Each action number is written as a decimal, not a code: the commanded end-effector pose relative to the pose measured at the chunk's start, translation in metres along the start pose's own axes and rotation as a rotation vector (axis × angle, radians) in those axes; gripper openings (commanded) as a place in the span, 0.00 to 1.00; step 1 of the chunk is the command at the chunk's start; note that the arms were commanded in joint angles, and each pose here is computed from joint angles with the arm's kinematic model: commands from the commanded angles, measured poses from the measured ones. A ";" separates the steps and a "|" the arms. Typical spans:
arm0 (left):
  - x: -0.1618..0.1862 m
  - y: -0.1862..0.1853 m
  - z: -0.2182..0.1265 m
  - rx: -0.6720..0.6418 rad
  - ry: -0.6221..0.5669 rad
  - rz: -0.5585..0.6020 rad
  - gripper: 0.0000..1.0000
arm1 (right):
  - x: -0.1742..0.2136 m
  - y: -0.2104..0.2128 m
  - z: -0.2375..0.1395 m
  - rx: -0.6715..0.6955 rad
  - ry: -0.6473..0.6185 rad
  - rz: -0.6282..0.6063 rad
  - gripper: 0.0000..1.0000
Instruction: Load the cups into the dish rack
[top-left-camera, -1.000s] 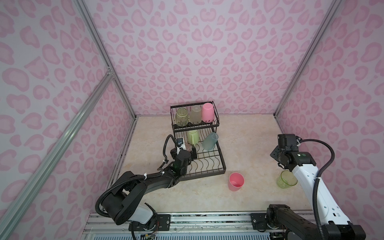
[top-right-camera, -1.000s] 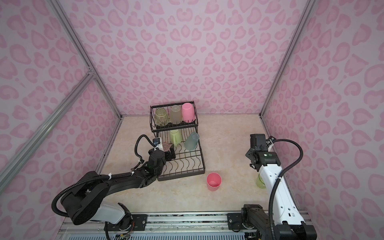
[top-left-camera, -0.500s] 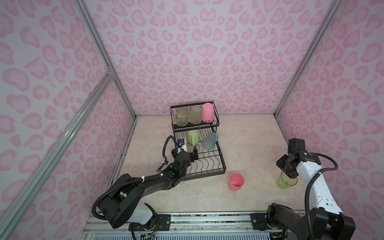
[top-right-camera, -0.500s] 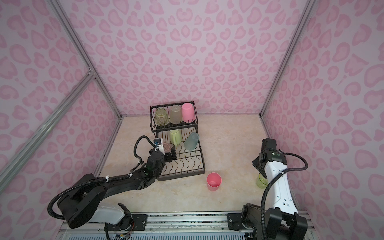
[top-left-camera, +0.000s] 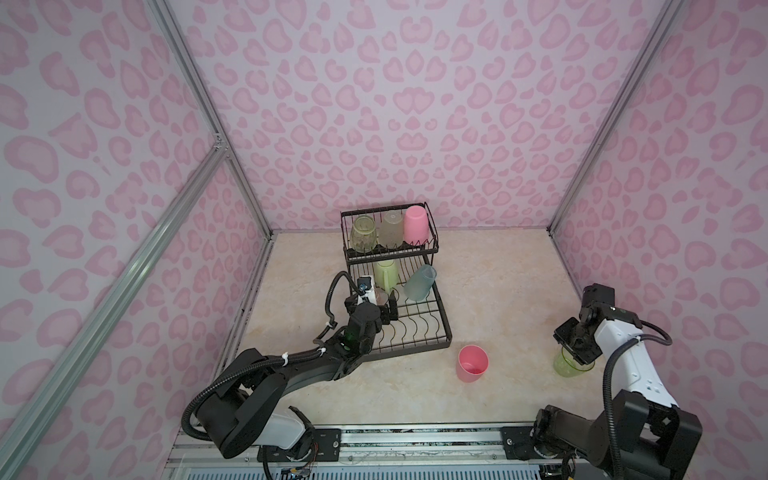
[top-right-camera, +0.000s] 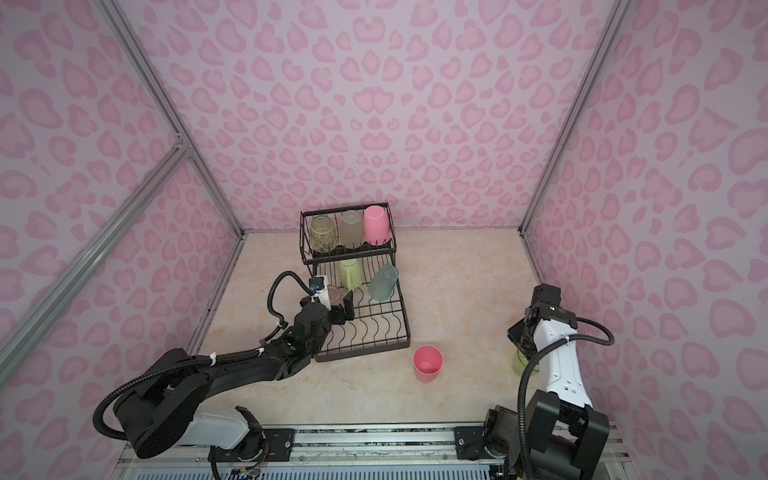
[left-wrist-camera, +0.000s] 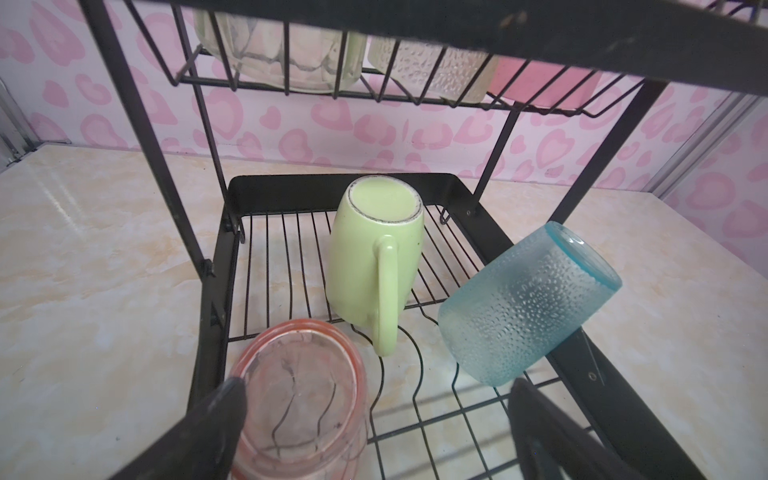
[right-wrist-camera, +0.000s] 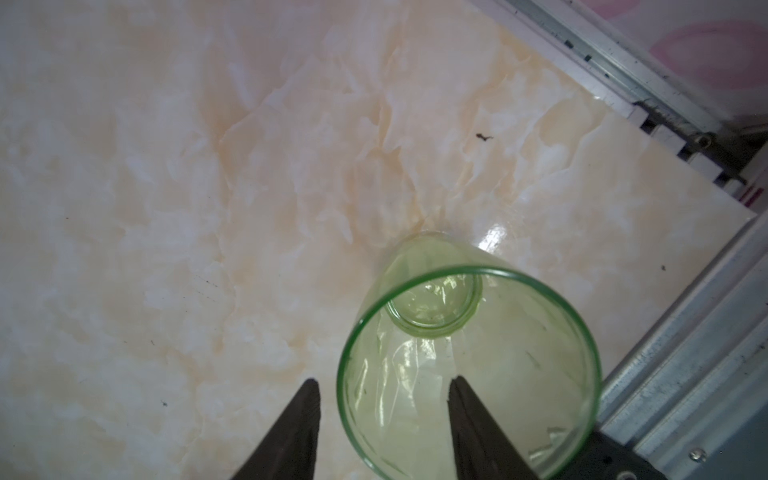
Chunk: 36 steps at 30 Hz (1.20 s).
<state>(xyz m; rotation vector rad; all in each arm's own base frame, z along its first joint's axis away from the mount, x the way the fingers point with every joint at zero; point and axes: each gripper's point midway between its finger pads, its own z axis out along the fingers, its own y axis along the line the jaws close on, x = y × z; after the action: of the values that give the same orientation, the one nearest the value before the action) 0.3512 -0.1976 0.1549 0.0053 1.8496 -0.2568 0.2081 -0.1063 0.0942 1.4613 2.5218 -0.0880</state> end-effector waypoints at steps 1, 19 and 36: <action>-0.011 -0.005 0.000 0.021 -0.033 -0.015 1.00 | -0.002 0.011 0.004 -0.053 0.031 -0.020 0.50; -0.007 -0.007 0.002 0.029 -0.021 -0.012 1.00 | 0.006 0.026 0.014 -0.118 0.101 -0.047 0.12; -0.005 -0.007 0.005 0.021 -0.010 -0.009 0.98 | 0.004 0.039 0.000 -0.160 0.034 -0.113 0.00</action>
<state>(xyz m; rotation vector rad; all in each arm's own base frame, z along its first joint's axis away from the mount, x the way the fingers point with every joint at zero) 0.3532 -0.2039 0.1524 0.0228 1.8604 -0.2732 0.2347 -0.0860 0.0913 1.3205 2.5726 0.1166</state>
